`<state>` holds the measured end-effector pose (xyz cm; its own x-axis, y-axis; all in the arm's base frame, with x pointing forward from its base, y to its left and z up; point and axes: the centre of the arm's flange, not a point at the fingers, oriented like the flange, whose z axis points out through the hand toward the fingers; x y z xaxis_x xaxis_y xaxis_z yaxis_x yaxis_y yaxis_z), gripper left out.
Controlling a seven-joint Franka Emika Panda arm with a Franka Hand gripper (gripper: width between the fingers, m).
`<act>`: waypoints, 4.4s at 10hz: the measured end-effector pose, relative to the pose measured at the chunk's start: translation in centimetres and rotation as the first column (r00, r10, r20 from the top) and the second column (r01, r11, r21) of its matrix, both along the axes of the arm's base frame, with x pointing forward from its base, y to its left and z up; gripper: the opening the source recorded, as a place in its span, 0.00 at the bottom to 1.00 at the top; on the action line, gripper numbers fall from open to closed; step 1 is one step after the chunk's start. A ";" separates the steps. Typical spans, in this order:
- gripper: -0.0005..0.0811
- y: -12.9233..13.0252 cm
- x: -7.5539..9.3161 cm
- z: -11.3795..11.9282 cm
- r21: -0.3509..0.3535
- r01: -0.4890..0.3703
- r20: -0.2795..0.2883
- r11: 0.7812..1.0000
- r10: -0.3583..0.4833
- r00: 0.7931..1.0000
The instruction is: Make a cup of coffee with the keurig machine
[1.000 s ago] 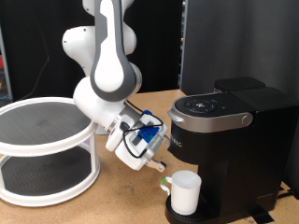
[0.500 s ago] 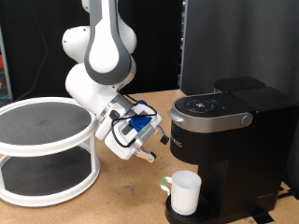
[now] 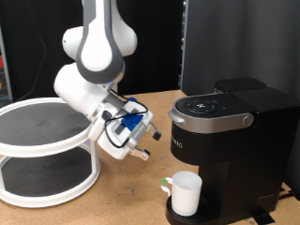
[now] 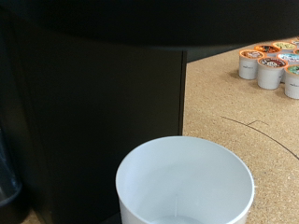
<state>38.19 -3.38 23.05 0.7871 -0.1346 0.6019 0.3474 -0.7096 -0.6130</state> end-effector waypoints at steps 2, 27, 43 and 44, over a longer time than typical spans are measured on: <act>1.00 -1.7 -0.5 1.8 0.064 0.003 0.007 0.998 -0.004 1.000; 1.00 6.3 4.6 21.5 0.011 -0.049 0.053 0.999 0.048 0.997; 1.00 10.4 4.7 22.6 -0.460 -0.185 -0.266 0.868 0.063 0.962; 1.00 11.2 4.6 23.1 -0.519 -0.243 -0.283 0.820 0.103 0.954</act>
